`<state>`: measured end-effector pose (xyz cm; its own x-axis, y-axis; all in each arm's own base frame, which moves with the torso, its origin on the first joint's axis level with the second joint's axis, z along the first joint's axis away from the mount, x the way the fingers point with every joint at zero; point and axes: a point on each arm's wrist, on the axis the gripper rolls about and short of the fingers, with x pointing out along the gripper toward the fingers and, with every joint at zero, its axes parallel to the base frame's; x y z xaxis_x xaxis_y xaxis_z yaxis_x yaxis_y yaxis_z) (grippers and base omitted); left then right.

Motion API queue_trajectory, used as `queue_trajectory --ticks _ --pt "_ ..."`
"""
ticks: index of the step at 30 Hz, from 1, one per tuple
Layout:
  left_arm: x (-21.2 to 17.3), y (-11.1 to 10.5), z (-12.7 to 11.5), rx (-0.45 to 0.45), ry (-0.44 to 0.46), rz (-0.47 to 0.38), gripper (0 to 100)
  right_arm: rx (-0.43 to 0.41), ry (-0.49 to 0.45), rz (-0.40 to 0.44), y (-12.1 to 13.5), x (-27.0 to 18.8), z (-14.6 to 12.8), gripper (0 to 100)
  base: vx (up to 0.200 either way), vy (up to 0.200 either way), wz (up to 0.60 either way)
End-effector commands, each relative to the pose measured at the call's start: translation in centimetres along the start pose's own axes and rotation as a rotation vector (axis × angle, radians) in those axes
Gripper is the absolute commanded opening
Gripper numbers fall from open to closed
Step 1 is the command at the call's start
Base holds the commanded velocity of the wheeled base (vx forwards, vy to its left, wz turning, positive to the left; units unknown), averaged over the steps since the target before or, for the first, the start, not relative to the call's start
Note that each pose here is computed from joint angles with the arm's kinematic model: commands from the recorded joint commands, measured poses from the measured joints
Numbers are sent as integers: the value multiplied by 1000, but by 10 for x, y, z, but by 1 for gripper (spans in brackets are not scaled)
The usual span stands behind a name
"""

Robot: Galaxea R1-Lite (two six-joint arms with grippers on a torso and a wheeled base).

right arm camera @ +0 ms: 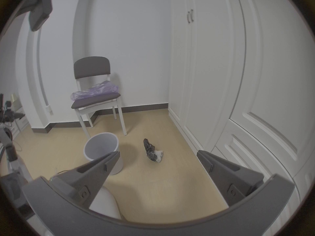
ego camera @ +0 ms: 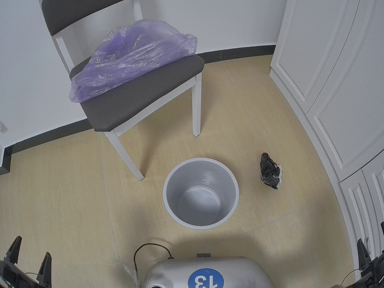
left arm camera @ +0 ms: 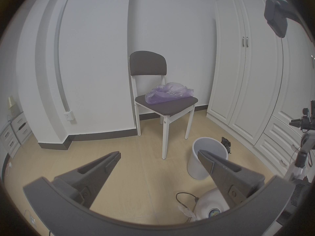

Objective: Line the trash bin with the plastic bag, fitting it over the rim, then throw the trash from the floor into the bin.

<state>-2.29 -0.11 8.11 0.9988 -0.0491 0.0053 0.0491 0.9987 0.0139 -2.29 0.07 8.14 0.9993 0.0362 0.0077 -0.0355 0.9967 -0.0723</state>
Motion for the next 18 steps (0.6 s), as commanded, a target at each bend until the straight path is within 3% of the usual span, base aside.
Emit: queue_trajectory --ticks 1,4,7,11,13,15,16,17,18 --pt "0 0 -5 39 -3 -8 100 -18 -3 16 1 0 -5 100 0 0 0" --pt "0 0 -5 22 2 -3 100 26 3 8 1 0 -5 100 0 0 0" --pt "0 1 -5 -72 0 48 100 101 6 -56 -1 0 -6 100 0 0 0" --pt "0 1 -5 -63 -4 66 100 104 6 -70 -1 0 -6 100 0 0 0" --pt "0 1 -4 13 -7 54 100 54 -5 -69 -1 0 -4 100 0 0 0" --pt "0 1 -4 16 -7 52 100 44 -7 -69 -1 0 -4 100 0 0 0" --pt "0 1 -4 27 -8 31 100 13 -236 -33 -3 -9 32 100 0 0 0" --pt "0 1 -4 21 -12 31 100 34 -332 14 -3 -16 51 100 0 0 0" --pt "-2 1 4 -11 -60 27 100 55 -358 37 -3 -20 59 100 0 0 0"
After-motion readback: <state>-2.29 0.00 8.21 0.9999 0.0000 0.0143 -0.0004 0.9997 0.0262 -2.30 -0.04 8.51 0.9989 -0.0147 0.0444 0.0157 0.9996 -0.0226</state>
